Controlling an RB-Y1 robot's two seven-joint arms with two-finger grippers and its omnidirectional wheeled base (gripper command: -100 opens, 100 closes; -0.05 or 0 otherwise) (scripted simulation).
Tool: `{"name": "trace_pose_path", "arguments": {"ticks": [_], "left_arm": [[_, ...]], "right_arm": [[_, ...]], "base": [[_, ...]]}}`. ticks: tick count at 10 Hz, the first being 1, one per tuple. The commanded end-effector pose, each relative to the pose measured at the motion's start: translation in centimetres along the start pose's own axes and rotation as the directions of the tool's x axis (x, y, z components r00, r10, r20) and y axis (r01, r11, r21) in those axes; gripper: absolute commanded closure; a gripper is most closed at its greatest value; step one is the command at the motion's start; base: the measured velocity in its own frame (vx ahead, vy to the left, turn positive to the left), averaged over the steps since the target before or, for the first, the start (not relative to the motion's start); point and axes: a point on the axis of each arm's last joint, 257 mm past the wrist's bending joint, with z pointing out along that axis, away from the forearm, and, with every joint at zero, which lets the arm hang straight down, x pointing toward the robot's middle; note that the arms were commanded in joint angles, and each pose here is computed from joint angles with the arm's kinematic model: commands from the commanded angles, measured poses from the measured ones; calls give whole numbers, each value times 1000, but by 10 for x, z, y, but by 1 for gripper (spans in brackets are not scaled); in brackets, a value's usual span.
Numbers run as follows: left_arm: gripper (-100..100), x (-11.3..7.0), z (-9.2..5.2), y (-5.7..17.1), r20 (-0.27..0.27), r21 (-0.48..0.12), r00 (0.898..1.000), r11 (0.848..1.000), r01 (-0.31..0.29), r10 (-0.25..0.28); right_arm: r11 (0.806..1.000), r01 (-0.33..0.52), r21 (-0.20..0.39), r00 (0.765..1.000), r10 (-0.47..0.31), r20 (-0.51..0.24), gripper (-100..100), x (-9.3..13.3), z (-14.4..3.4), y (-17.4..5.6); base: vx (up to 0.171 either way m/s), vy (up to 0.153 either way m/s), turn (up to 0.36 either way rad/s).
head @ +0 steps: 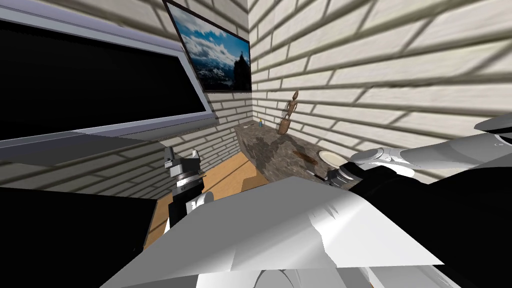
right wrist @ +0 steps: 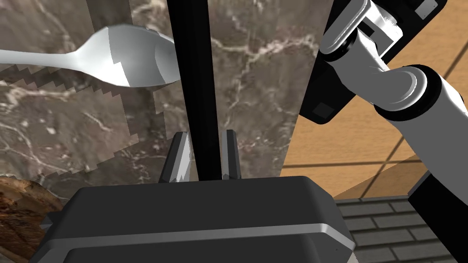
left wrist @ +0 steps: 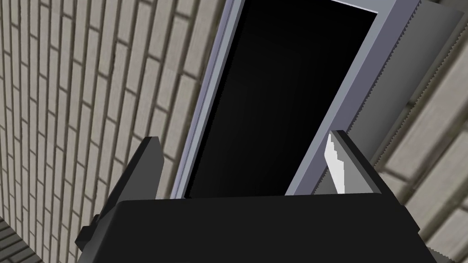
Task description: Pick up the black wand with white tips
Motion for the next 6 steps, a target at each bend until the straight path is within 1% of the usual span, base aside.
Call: {"name": "trace_pose_path", "arguments": {"ticks": [1,3,4,5,6], "left_arm": [[0,0,0,0,0,0,1000,1000,0,0],[0,0,0,0,0,0,1000,1000,0,0],[0,0,0,0,0,0,1000,1000,0,0],[0,0,0,0,0,0,1000,1000,0,0],[0,0,0,0,0,0,1000,1000,0,0]], "right_arm": [[1000,-13,0,1000,13,1,100,-4,-1,1],[1000,-24,3,1000,24,1,100,-15,-5,-1],[999,-32,3,999,32,1,100,-15,-5,-1],[1000,-25,3,1000,25,2,100,-14,-5,-1],[1000,-27,3,1000,27,2,0,-14,-5,-1]], "base": [[-50,-11,34],[-72,-4,76],[-69,-13,37],[-23,-7,5],[-5,-1,-2]]}}
